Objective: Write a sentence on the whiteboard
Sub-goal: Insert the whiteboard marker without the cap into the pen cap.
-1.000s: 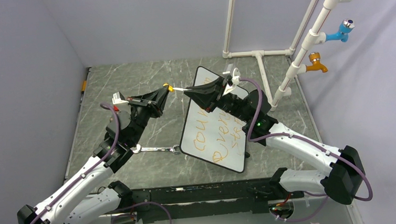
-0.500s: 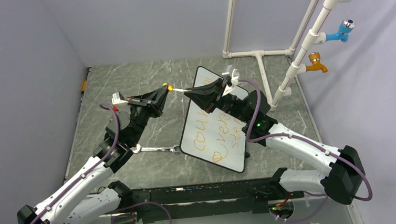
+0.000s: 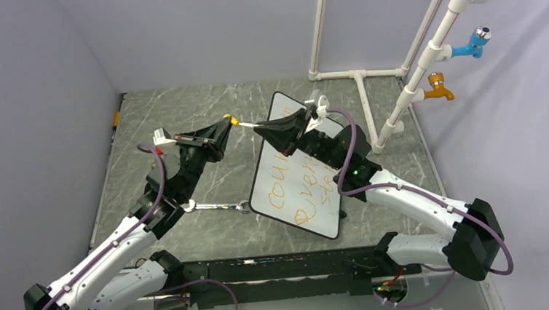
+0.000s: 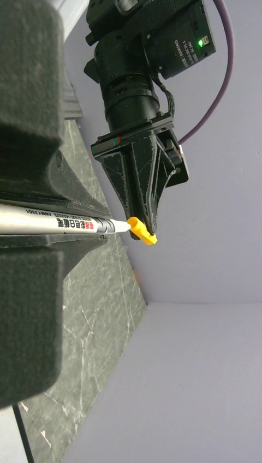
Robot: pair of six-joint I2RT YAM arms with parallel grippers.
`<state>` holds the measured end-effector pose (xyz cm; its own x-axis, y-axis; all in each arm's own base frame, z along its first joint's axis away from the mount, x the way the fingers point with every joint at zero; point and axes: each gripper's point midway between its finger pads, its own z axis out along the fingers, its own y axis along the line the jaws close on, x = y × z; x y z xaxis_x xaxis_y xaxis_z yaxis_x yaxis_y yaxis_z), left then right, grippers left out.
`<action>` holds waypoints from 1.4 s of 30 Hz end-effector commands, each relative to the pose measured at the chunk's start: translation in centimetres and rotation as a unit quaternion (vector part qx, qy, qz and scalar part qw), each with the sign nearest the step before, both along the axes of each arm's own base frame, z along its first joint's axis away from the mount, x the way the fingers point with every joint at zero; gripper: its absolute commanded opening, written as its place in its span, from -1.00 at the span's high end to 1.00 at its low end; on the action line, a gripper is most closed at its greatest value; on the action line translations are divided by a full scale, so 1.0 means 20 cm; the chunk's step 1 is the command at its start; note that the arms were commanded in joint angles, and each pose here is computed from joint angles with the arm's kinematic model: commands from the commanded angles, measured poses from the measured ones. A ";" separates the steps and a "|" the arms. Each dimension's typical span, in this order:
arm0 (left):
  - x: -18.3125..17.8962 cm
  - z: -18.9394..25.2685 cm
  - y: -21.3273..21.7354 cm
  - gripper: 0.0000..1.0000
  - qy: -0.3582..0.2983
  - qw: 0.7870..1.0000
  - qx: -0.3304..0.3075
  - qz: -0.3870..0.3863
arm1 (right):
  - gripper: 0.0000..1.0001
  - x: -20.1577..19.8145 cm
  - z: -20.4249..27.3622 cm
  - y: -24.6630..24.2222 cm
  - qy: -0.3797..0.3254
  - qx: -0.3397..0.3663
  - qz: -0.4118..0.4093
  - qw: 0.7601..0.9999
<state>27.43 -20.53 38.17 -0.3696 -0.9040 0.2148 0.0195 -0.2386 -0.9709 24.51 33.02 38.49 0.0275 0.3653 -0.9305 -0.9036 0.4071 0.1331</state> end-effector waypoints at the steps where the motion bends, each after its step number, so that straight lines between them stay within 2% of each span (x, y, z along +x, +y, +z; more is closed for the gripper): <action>1: -0.05 0.10 0.00 1.00 -0.024 0.999 -0.033 -0.017 | 1.00 0.03 0.05 0.02 -0.009 0.008 -0.009 1.000; 27: -0.03 0.03 -0.04 1.00 0.022 0.999 0.010 -0.030 | 1.00 0.05 0.04 0.18 -0.022 -0.036 0.011 0.999; 34: -0.05 0.06 -0.06 1.00 0.011 0.999 0.011 -0.039 | 1.00 0.10 -0.03 0.20 -0.023 -0.059 -0.009 0.998; 42: -0.07 0.10 -0.06 1.00 -0.009 0.999 -0.012 -0.049 | 1.00 0.13 -0.07 0.26 -0.040 -0.048 -0.032 0.998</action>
<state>28.58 -19.15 36.85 -0.2794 -0.9399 0.1960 -0.0319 -0.1950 -0.9803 26.65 36.87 37.36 0.0750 0.2757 -0.9583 -0.8932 0.4458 0.0583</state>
